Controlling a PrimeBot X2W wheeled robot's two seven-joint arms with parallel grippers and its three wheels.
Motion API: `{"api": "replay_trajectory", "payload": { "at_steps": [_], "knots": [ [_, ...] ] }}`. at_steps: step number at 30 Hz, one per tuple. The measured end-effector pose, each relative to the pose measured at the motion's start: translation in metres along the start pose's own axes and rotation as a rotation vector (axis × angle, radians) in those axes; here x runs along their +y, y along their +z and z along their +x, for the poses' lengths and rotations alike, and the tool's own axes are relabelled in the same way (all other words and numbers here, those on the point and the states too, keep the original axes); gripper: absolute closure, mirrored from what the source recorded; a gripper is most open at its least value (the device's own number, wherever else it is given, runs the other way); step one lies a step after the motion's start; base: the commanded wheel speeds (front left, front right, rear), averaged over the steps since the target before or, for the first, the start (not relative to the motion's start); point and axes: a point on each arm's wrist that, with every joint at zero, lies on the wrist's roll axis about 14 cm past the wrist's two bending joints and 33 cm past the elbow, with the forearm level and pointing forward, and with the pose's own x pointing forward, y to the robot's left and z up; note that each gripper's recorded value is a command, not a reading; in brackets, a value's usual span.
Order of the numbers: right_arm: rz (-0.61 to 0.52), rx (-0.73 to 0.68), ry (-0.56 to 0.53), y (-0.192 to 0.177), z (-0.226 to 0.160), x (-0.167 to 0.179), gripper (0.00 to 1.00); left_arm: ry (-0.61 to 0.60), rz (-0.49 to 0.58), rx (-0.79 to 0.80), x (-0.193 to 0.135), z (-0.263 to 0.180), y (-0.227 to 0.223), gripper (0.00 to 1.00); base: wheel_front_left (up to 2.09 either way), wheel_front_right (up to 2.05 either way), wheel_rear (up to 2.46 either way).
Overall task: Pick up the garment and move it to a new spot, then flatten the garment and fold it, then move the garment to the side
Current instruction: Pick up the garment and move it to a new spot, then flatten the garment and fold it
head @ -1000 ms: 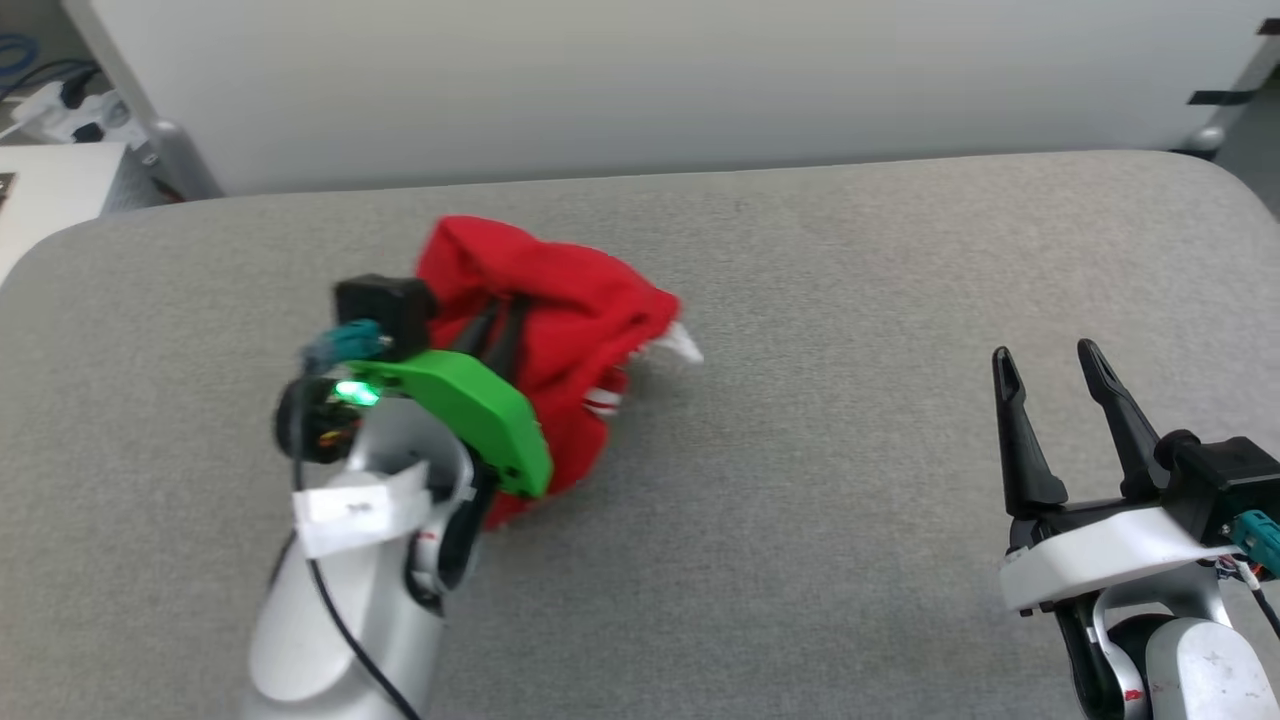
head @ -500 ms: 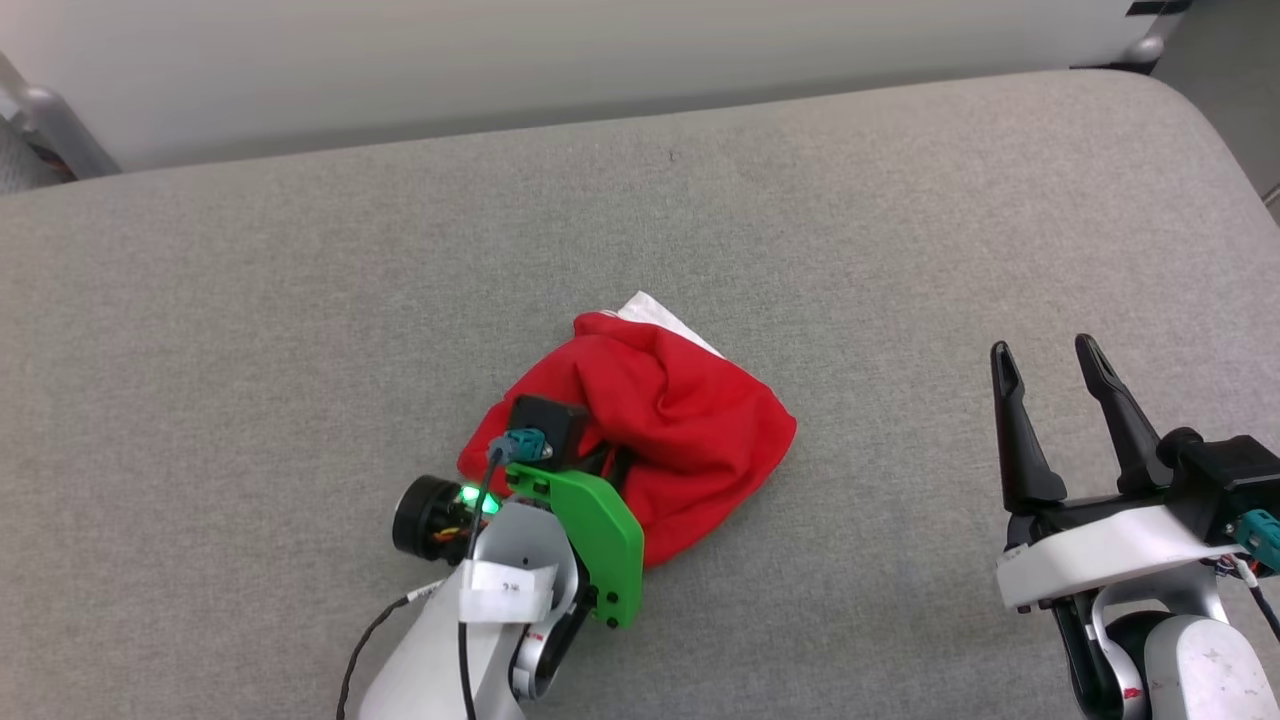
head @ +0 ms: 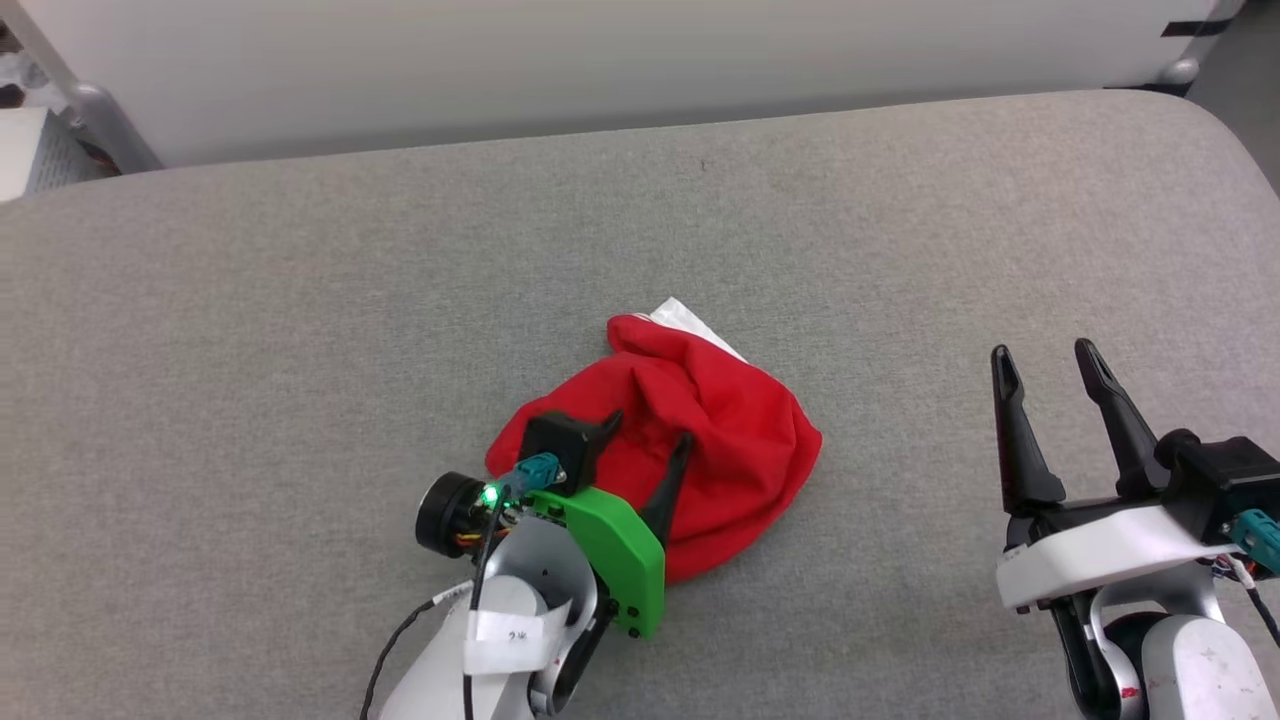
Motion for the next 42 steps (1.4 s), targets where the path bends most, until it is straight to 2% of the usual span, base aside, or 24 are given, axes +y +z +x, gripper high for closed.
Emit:
{"api": "replay_trajectory", "payload": {
  "at_steps": [7, 14, 19, 23, 29, 42],
  "knots": [
    [0.011, -0.026, 0.049, 0.010, 0.000, 0.017, 0.00, 0.110, -0.029, -0.256, 0.018, -0.031, 0.055, 0.00, 0.00, 0.00, 0.00],
    [0.020, -0.040, 0.099, 0.017, 0.001, 0.034, 0.00, 0.327, -0.050, -0.399, 0.073, -0.077, 0.079, 0.00, 0.00, 0.00, 0.00],
    [0.023, -0.031, 0.118, 0.016, -0.004, 0.041, 0.00, 0.476, -0.007, -0.437, 0.114, -0.115, 0.085, 0.00, 0.00, 0.00, 0.00],
    [0.023, -0.031, 0.125, 0.017, -0.009, 0.044, 0.00, 0.555, 0.024, -0.446, 0.131, -0.144, 0.083, 0.00, 0.00, 0.00, 0.00],
    [0.018, -0.022, 0.125, 0.018, -0.018, 0.044, 0.00, 0.577, 0.051, -0.424, 0.130, -0.169, 0.075, 0.00, 0.00, 0.00, 0.00],
    [-0.008, 0.035, 0.076, 0.009, -0.034, 0.027, 0.00, 0.523, 0.054, -0.396, 0.107, -0.170, 0.066, 0.00, 0.00, 0.00, 0.00]
  ]
}}
